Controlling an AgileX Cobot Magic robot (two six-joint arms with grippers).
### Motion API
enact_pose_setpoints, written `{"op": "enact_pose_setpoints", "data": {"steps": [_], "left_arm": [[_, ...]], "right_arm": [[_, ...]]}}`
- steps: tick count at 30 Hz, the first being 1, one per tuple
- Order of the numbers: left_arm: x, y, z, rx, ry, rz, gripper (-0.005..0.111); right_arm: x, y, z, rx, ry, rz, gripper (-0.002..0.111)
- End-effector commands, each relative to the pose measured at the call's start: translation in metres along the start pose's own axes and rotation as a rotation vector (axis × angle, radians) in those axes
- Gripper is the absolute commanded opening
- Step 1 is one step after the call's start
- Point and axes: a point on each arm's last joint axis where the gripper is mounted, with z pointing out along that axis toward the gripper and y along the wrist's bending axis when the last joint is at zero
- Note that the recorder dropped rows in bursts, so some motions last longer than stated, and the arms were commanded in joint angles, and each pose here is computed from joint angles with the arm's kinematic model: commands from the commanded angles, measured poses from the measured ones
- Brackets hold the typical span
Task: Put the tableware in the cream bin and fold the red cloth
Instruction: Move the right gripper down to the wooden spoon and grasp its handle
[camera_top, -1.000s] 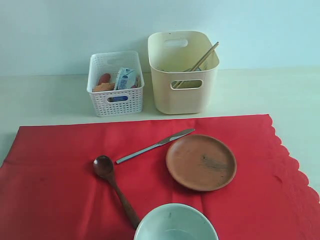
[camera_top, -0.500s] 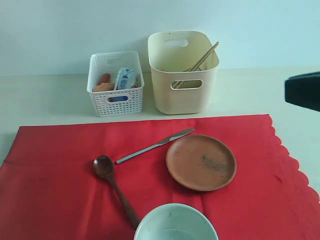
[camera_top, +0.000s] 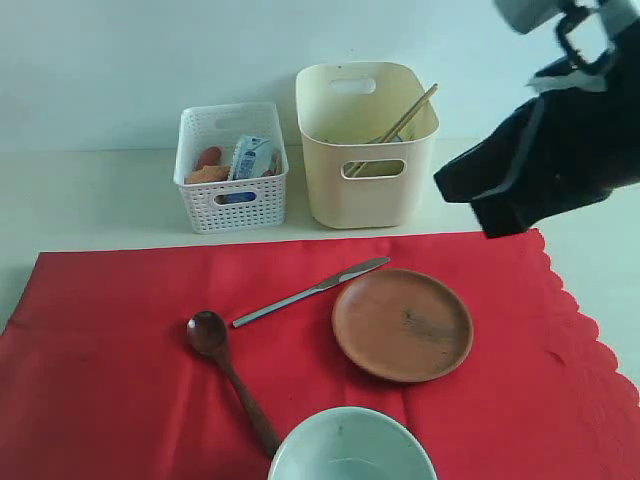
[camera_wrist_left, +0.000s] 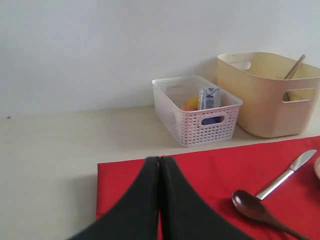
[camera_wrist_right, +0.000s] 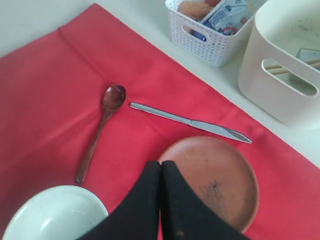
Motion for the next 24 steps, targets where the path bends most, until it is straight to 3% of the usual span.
{"op": "enact_pose_setpoints", "data": {"steps": [1, 11, 19, 24], "left_arm": [[0.009, 0.001, 0.002, -0.018, 0.022, -0.011, 0.000], [0.012, 0.002, 0.002, -0.038, 0.052, -0.014, 0.000], [0.015, 0.003, 0.001, -0.057, 0.082, -0.018, 0.000], [0.020, 0.002, 0.001, -0.050, 0.145, -0.020, 0.000]], "right_arm": [[-0.008, 0.005, 0.026, 0.051, 0.097, -0.064, 0.000], [-0.009, 0.026, 0.089, 0.056, 0.287, -0.174, 0.000], [-0.008, 0.042, 0.128, 0.025, 0.362, -0.179, 0.000], [-0.004, 0.059, 0.152, -0.014, 0.414, -0.220, 0.013]]}}
